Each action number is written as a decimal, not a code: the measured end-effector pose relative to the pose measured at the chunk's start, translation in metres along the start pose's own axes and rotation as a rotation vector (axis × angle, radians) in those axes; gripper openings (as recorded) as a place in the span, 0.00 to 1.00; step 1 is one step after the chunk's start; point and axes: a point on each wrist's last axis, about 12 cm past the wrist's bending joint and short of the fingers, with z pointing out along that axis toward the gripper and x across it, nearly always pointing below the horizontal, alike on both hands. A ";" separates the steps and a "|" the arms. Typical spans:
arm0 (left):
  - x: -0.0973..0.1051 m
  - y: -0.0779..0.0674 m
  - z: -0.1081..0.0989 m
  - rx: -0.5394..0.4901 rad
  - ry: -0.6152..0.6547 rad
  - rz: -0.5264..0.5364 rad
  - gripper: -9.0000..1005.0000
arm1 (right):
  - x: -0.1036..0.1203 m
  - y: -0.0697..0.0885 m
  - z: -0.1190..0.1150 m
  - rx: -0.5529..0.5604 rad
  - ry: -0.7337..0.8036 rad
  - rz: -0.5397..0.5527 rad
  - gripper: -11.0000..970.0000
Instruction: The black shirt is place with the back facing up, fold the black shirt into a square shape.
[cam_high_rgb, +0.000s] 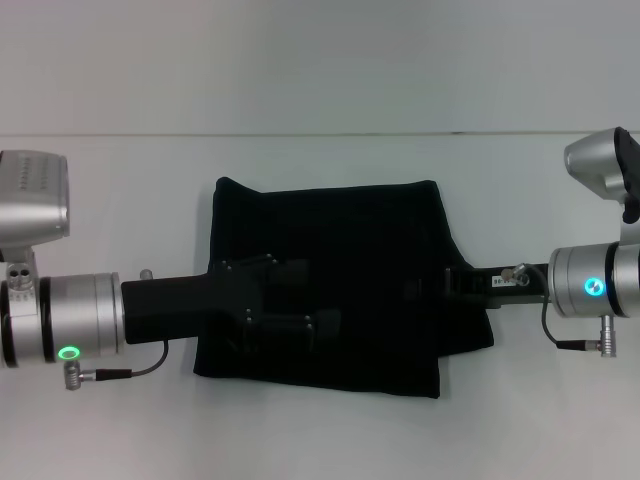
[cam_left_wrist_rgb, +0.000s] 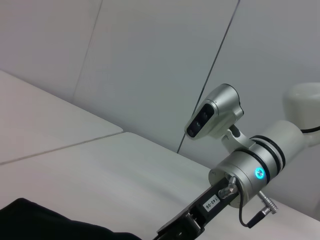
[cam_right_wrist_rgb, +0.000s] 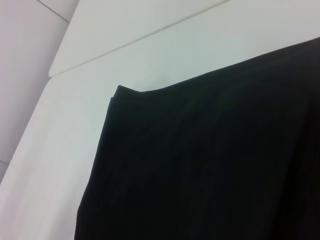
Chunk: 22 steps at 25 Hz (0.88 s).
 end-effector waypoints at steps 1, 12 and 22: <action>0.000 0.000 0.000 -0.003 0.000 0.000 0.94 | 0.000 0.000 0.000 0.002 -0.001 -0.001 0.32; 0.001 0.000 0.001 -0.006 0.001 -0.006 0.94 | -0.005 0.002 0.000 -0.010 -0.033 -0.051 0.06; -0.003 0.001 -0.005 -0.013 -0.044 -0.020 0.94 | -0.035 0.022 -0.017 -0.088 -0.081 -0.140 0.08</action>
